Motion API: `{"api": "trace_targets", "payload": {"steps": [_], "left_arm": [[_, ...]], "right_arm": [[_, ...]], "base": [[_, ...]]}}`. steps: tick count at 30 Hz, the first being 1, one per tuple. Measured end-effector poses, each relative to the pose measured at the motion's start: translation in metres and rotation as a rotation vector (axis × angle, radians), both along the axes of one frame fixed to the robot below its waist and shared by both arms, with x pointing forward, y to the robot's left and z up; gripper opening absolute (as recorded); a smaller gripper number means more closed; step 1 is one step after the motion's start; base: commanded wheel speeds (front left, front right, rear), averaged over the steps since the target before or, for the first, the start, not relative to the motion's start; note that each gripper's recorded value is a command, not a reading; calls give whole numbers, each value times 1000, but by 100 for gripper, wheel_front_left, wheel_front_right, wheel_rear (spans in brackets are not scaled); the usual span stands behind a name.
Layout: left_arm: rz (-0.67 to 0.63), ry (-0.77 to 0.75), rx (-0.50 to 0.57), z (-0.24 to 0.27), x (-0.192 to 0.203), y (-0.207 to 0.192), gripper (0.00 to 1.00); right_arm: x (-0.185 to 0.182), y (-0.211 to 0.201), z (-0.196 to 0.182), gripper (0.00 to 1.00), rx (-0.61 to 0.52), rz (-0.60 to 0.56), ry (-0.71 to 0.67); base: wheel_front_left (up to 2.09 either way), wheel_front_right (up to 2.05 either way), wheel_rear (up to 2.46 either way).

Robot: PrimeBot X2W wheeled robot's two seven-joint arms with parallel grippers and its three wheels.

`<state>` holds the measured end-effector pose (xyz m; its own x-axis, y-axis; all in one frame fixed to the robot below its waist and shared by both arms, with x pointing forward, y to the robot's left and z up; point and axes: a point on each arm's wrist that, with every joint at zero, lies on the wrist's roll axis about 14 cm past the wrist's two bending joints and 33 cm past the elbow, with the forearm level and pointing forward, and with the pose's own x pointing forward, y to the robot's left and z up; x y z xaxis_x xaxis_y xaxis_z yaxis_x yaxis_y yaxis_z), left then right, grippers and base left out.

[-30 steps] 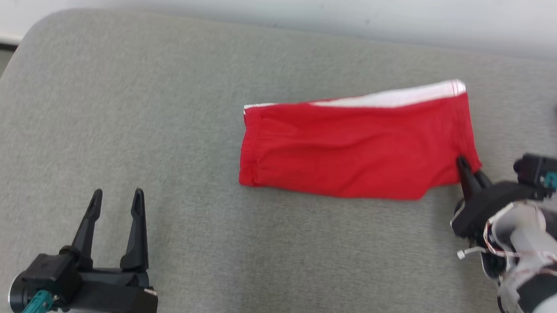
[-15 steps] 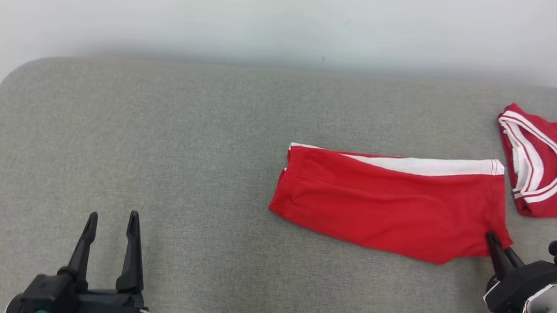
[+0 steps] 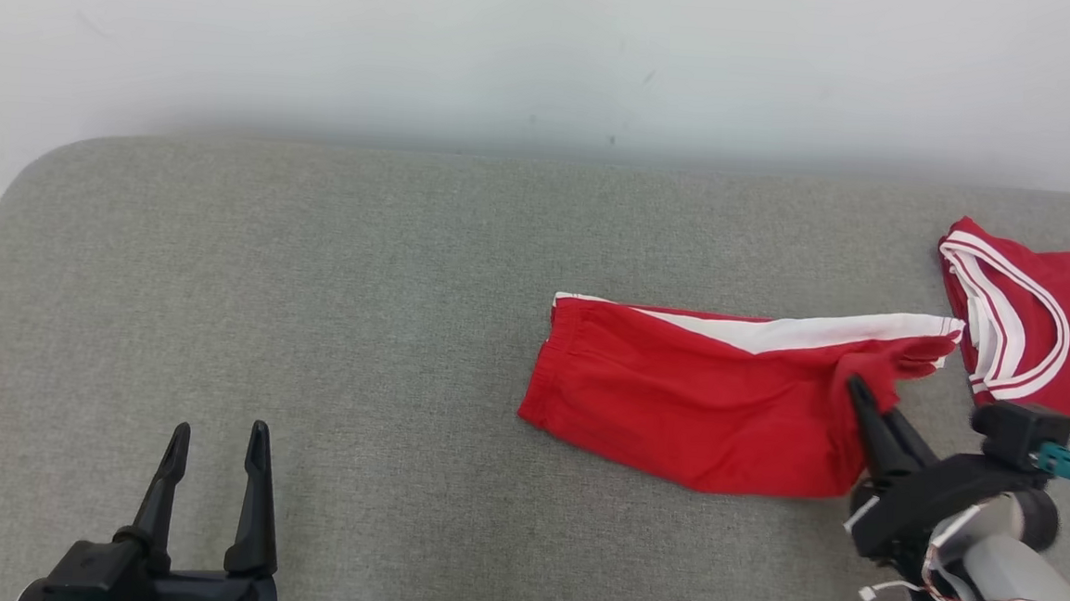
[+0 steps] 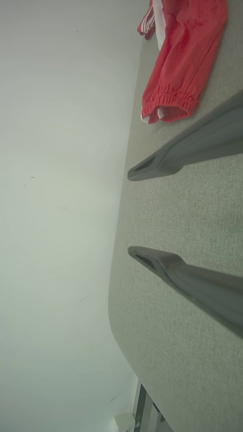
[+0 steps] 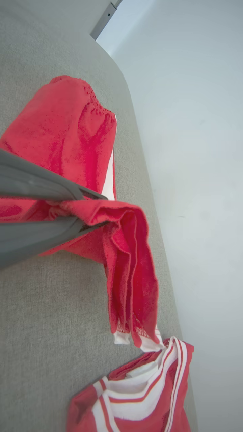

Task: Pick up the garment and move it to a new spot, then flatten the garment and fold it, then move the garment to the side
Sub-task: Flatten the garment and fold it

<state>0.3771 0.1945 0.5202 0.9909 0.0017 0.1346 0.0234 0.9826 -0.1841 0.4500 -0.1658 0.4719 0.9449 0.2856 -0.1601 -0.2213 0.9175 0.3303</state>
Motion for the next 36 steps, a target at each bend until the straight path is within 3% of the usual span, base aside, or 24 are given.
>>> {"api": "trace_targets", "payload": {"steps": [7, 14, 21, 33, 34, 35, 36], "left_arm": [[19, -12, -1, 4, -7, 6, 100], [41, -15, -13, 5, -14, 13, 100], [56, -11, -21, 4, -15, 18, 100], [71, 17, -34, -5, -15, 22, 100], [70, 18, -34, -5, -14, 22, 100], [68, 17, -35, -5, -13, 21, 100], [67, 16, -34, -4, -12, 21, 100]], "right_arm": [[4, 63, 28, 0, 13, 150, -77], [-7, 123, 22, 0, -2, 287, -51], [-8, 160, 7, 0, 50, 299, 0], [-12, 184, -27, 0, -9, 332, 55], [-14, 185, -29, 22, -13, 338, 58], [-15, 187, -29, 100, -10, 342, 55], [-15, 189, -28, 100, -11, 349, 51]], "base": [[0, 0, 0], [0, 0, 0], [0, 0, 0], [0, 0, 0], [0, 0, 0], [0, 0, 0], [0, 0, 0]]}}
